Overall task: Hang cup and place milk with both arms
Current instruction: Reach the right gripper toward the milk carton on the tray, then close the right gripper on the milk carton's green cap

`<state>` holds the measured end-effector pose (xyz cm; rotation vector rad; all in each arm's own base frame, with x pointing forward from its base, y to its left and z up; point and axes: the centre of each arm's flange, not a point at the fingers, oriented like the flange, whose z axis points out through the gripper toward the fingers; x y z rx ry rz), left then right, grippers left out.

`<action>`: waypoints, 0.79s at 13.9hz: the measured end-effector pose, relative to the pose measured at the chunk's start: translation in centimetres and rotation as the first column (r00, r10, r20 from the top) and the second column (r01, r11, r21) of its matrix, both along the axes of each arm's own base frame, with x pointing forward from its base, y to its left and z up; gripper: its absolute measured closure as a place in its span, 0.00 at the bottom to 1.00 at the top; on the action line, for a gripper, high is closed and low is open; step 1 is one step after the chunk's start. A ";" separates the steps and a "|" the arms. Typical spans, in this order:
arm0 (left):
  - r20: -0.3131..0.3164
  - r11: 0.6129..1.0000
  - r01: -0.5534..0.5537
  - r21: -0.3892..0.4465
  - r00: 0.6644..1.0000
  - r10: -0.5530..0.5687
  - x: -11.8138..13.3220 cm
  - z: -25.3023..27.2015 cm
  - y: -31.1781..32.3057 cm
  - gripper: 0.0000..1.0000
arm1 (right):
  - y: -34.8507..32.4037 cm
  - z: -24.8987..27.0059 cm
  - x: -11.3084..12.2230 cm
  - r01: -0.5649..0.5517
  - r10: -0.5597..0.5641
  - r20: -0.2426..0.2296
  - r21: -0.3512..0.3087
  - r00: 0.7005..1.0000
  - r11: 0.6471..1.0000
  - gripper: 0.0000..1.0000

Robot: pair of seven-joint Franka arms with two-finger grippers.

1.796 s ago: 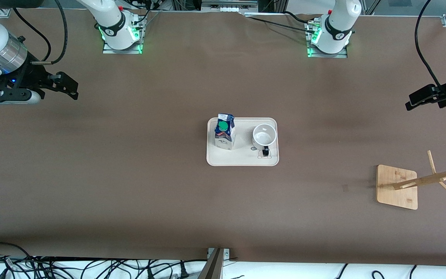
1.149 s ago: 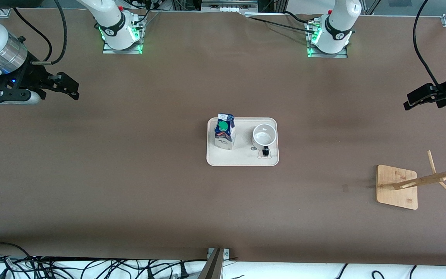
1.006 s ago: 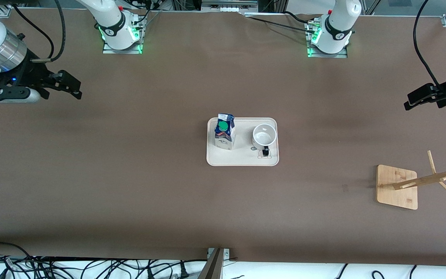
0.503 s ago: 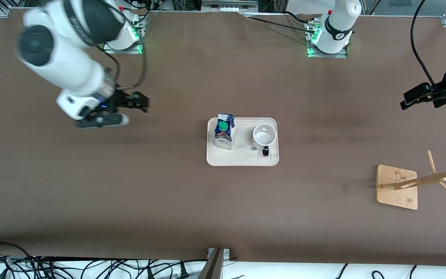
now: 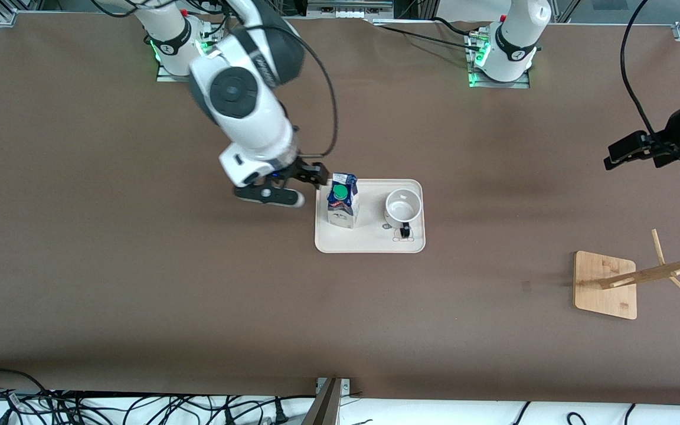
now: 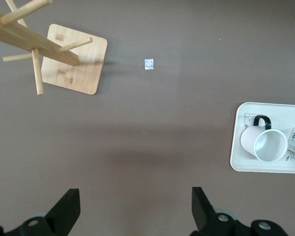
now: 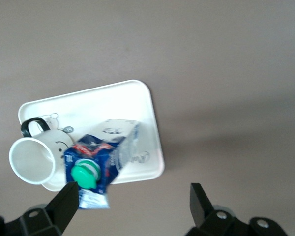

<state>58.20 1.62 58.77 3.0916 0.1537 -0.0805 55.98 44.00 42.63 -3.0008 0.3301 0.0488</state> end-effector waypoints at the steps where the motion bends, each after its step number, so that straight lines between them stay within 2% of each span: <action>1: -0.009 1.000 -0.017 0.001 1.000 0.017 0.2 -0.5 1.0 0.00 | 1.4 -1.3 -0.1 0.023 -0.023 0.005 -0.001 1.000 1.000 0.00; 6: -0.024 0.998 -0.067 0.003 0.997 0.067 0.4 -1.4 4.0 0.00 | 5.0 -5.6 -0.6 0.093 -0.092 0.032 -0.013 0.995 0.996 0.00; 11: -0.024 0.998 -0.061 0.002 0.998 0.061 0.4 -1.4 3.6 0.00 | 6.3 -5.5 -0.4 0.136 -0.136 0.047 0.004 0.990 0.991 0.00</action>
